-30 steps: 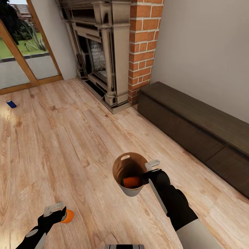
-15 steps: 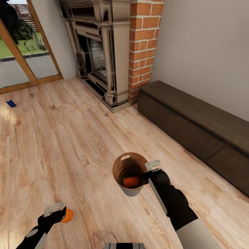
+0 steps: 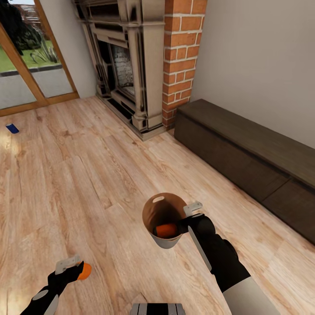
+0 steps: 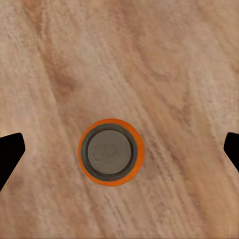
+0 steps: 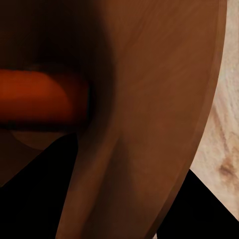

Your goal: Put the three can of soda from the living room inside the tash can in the kitchen.

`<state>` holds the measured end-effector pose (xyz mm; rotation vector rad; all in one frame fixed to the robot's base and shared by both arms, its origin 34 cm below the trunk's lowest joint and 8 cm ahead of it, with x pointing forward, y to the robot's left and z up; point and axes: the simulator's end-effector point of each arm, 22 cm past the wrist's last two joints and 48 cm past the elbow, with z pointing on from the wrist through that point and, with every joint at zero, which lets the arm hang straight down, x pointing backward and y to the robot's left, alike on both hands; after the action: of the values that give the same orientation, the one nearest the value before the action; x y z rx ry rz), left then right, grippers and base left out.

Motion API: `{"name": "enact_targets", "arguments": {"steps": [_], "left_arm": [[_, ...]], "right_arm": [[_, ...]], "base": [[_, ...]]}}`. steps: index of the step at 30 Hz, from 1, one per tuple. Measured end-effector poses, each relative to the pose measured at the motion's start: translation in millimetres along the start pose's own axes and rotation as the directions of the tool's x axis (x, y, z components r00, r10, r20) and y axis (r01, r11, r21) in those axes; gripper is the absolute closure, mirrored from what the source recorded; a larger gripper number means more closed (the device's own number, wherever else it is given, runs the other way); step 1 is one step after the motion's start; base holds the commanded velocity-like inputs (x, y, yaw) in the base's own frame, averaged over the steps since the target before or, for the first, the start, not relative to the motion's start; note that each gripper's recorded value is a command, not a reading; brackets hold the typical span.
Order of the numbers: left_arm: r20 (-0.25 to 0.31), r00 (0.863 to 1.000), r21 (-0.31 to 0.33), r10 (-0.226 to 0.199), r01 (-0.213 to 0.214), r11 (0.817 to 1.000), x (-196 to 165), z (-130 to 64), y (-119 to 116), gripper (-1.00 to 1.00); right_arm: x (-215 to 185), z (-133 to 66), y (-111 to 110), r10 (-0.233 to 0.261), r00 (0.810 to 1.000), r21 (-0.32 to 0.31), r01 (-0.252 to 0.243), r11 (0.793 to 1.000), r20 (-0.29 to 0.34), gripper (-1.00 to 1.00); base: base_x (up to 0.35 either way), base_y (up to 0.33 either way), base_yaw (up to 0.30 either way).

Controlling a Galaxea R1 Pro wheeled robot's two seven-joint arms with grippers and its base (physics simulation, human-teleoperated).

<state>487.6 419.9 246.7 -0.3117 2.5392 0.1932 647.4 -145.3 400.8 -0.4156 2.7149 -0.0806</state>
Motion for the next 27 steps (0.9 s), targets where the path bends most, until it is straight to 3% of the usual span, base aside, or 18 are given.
{"name": "enact_targets", "arguments": {"steps": [7, 27], "left_arm": [[0.0, 1.0, 0.0, 0.0, 0.0, 1.0, 11.5, 10.8, -0.1, -1.0], [0.0, 1.0, 0.0, 0.0, 0.0, 1.0, 11.4, 10.9, -0.2, -1.0]], "right_arm": [[8.8, 12.7, 2.7, 0.0, 1.0, 0.0, 0.0, 1.0, 0.0, 1.0], [8.6, 12.7, 1.7, -0.003, 1.0, 0.005, 0.003, 1.0, 0.001, 1.0]], "base": [[0.0, 0.0, 0.0], [0.039, 0.0, 0.0]]}}
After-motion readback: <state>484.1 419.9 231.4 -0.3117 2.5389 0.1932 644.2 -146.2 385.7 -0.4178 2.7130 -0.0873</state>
